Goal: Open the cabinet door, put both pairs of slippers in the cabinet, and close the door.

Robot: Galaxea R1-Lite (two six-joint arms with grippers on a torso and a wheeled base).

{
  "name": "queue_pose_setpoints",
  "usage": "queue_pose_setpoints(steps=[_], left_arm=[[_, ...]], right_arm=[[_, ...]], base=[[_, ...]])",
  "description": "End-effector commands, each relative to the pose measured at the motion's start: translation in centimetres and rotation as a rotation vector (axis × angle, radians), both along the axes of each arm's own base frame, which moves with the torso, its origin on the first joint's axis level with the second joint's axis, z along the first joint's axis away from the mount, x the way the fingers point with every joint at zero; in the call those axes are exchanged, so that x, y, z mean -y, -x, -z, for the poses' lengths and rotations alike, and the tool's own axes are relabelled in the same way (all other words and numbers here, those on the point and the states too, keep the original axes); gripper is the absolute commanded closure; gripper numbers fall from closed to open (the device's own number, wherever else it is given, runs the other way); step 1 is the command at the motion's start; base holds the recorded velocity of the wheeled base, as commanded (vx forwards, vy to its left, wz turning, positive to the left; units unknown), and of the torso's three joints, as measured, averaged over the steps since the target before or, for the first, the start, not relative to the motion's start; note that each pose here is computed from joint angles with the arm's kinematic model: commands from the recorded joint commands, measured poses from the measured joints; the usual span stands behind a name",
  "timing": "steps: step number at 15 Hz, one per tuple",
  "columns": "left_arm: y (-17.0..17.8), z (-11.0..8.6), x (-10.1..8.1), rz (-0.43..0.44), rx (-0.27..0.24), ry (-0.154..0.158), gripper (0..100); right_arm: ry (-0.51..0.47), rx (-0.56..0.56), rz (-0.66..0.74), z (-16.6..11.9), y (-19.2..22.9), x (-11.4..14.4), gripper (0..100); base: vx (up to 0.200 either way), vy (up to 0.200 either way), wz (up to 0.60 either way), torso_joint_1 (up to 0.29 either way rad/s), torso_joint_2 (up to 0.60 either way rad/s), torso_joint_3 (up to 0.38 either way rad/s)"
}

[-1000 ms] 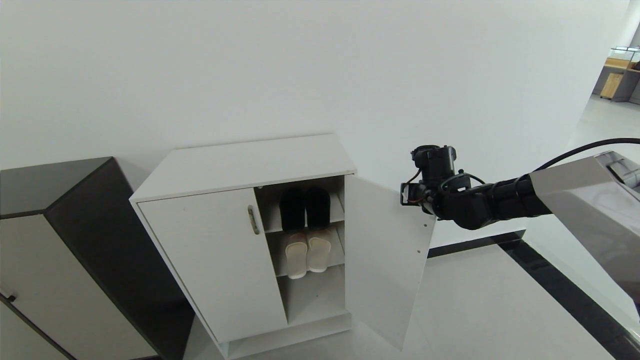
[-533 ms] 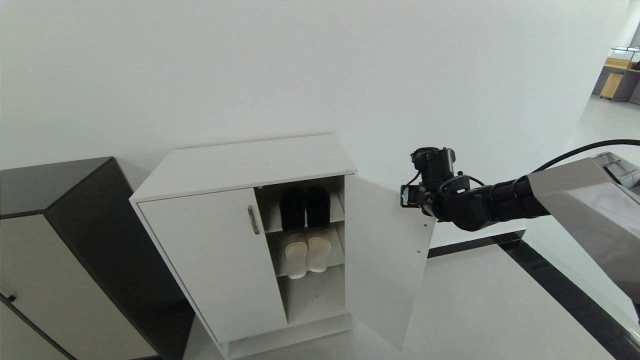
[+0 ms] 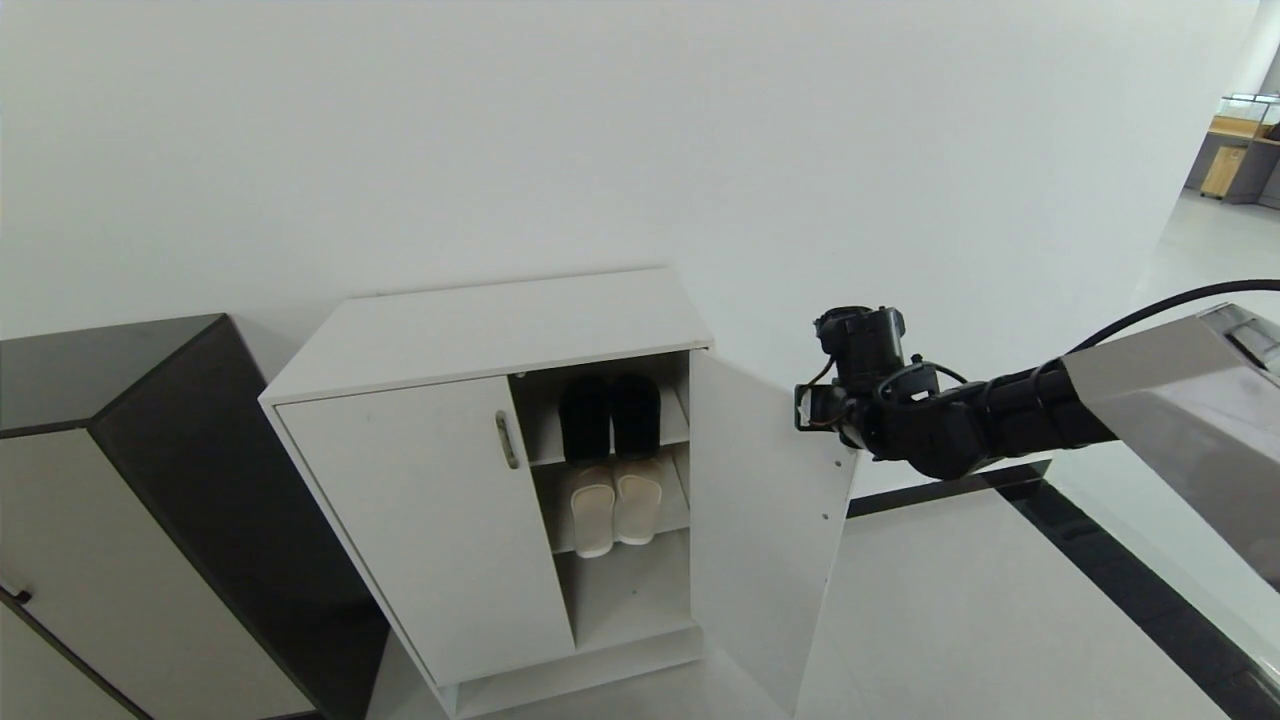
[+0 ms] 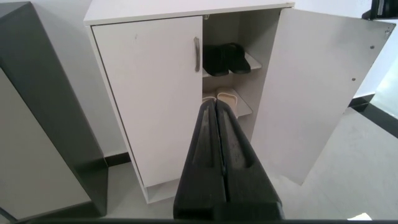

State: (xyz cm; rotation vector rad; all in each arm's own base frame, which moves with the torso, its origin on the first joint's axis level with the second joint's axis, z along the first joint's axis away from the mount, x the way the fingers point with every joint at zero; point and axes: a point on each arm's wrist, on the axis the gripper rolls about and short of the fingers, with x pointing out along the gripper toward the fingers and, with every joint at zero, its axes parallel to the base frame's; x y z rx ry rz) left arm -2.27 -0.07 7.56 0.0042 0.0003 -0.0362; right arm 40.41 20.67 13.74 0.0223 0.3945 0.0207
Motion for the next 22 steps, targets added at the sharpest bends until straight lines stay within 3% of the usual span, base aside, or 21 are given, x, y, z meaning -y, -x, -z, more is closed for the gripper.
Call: queue_pose_setpoints(steps=[1,5,12,20,22], left_arm=[[0.0,0.0,0.0,0.001,0.0,0.0,100],[0.0,0.0,0.0,0.001,0.0,0.0,100],[0.0,0.0,0.0,0.001,0.0,0.0,100],[0.0,0.0,0.0,-0.001,0.0,0.0,100],[0.0,0.0,0.0,0.001,0.0,0.0,100]], right_arm=[[-0.013,0.017,-0.078,-1.4,3.8,-1.9,100],[-0.017,0.029,-0.178,-1.5,8.3,-3.7,100],[0.081,0.113,-0.245,0.2,9.3,-3.2,100],[0.07,0.099,-0.281,0.5,9.7,-3.6,100],[0.051,0.087,-0.339,1.2,9.9,-3.5,100]], base=[[0.0,0.0,0.0,0.0,0.0,0.0],[0.0,0.0,0.0,0.0,0.0,0.0],[0.0,0.0,0.0,0.0,0.0,0.0],[0.0,0.0,0.6,0.002,0.0,0.002],[0.0,0.0,0.0,0.0,0.0,0.0]])
